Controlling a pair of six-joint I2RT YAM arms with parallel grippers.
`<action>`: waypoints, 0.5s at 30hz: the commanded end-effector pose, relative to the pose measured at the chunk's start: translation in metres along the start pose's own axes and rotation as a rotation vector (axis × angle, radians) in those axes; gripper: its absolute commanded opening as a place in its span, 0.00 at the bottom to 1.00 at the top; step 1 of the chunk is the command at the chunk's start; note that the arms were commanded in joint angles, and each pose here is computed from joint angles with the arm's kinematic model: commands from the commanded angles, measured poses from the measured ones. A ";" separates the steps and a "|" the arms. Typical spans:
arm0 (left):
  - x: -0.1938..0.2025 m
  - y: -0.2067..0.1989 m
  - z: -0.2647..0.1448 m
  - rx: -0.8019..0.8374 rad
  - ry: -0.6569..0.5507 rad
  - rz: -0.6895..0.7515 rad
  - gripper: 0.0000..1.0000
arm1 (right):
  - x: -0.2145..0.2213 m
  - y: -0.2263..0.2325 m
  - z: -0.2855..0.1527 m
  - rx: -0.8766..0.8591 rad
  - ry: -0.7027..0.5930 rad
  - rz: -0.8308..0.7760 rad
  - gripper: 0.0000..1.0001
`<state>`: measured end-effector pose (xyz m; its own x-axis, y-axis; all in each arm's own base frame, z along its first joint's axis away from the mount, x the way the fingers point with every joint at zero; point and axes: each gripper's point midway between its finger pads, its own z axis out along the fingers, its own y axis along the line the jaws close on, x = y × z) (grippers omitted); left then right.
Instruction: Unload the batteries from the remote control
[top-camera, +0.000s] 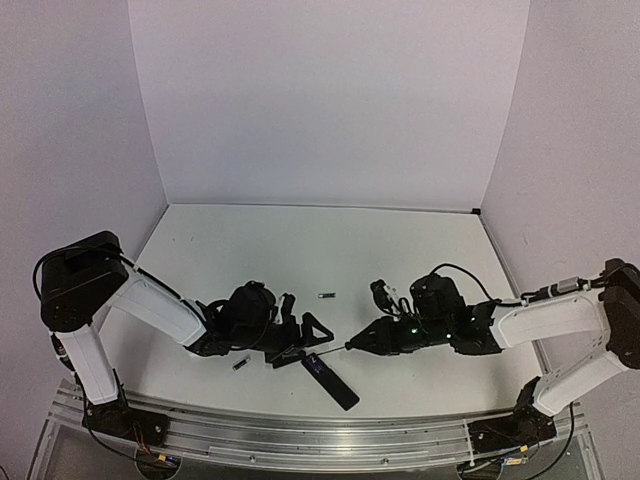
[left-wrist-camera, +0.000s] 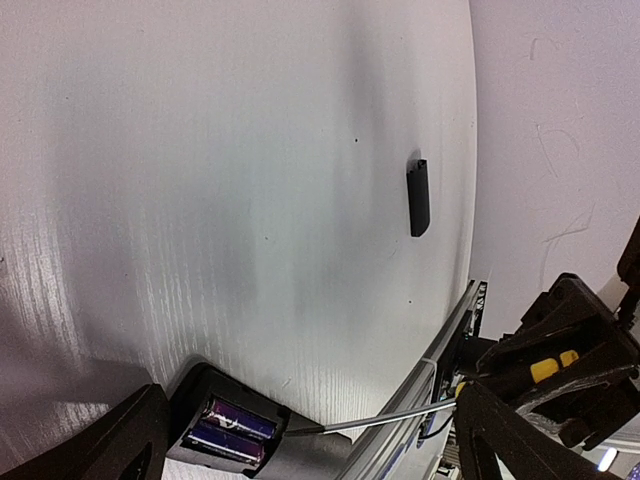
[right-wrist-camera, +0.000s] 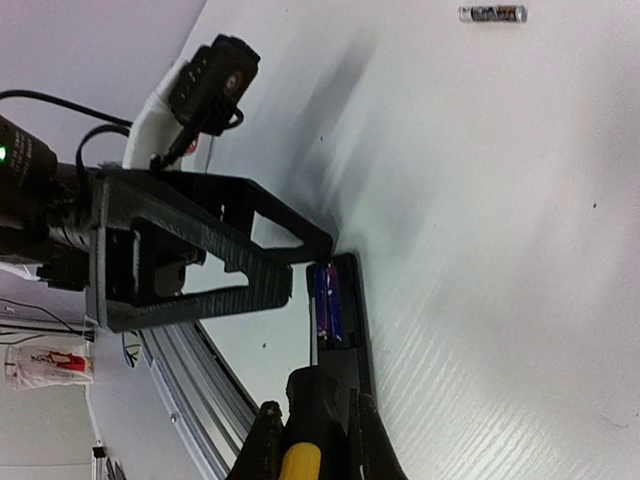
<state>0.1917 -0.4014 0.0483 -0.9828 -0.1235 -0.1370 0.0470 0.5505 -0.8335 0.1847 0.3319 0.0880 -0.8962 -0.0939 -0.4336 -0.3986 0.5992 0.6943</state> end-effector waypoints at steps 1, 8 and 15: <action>0.023 0.043 -0.004 -0.145 0.071 -0.037 1.00 | 0.009 0.014 -0.001 -0.018 0.073 -0.035 0.00; 0.023 0.043 -0.004 -0.145 0.071 -0.037 0.99 | 0.018 0.006 0.001 0.020 0.120 -0.033 0.00; 0.024 0.043 -0.003 -0.142 0.079 -0.034 0.99 | 0.015 0.002 0.012 0.052 0.113 -0.037 0.00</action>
<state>0.1906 -0.4013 0.0484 -0.9836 -0.1198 -0.1347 0.0472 0.5496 -0.8341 0.1682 0.3319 0.0766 -0.9057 -0.1888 -0.3794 -0.4090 0.6238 0.6660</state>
